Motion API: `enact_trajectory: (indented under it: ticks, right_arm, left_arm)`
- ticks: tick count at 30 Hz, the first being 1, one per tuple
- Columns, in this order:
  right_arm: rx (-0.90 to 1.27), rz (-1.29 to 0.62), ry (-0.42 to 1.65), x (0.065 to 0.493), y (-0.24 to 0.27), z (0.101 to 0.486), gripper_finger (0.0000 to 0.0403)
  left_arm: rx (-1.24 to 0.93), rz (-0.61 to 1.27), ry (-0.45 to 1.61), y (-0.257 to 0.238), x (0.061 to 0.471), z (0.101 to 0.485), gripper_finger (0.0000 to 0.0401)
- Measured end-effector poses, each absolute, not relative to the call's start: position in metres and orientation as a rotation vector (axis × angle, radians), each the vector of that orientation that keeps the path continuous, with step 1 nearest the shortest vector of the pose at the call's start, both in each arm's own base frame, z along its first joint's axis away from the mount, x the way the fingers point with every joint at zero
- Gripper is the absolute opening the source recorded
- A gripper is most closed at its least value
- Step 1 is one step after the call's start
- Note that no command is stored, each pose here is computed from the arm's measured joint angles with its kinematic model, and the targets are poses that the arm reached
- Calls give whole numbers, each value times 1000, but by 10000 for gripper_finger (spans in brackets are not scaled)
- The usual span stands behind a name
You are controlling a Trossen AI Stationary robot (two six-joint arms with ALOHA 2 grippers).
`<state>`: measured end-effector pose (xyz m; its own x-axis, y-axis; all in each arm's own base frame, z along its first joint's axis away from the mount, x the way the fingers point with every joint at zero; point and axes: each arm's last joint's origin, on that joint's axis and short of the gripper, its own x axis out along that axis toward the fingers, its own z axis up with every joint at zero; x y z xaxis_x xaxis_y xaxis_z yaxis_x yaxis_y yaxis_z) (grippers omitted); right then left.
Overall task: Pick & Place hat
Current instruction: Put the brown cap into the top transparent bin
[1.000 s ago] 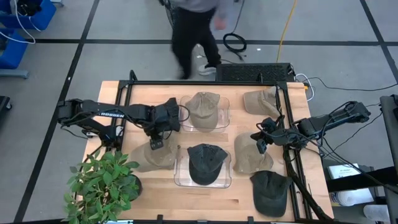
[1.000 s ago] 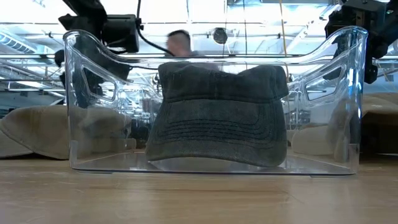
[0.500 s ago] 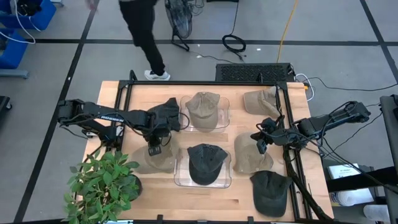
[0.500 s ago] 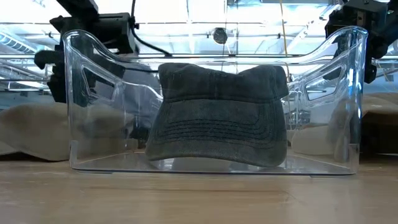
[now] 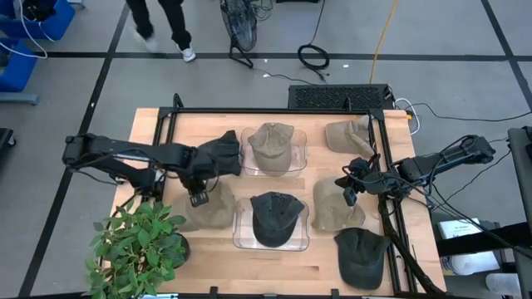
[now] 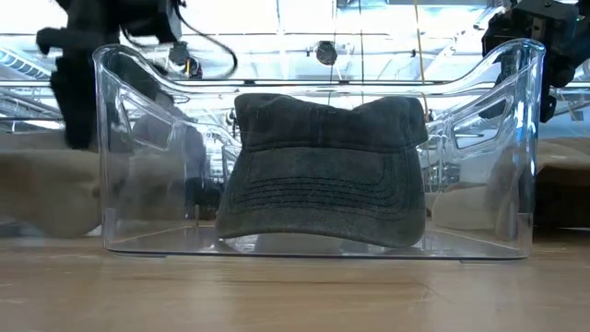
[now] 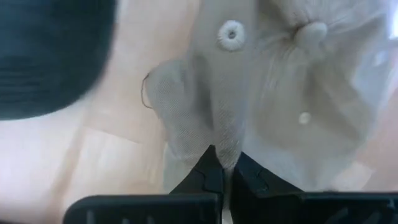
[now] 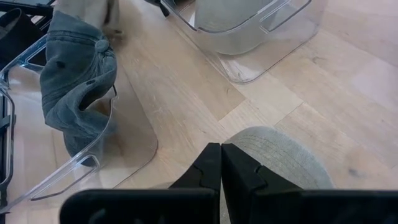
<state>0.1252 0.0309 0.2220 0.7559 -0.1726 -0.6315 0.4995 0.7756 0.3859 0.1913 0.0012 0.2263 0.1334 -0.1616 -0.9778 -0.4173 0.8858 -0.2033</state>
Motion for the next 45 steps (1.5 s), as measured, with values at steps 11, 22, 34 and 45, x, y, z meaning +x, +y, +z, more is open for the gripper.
enact_trajectory:
  ticks: [11,22,34,45]
  right_arm:
    - [543,-404,599,125,30,222,1]
    - [540,-403,599,125,30,222,1]
    - [546,-405,597,125,30,222,1]
    - [563,-385,560,129,31,225,1]
  left_arm:
    - [-476,424,1139,7,168,322,4]
    - [-439,533,771,17,188,377,5]
    - [-388,436,311,38,285,384,6]
    - [-498,493,155,54,359,341,4]
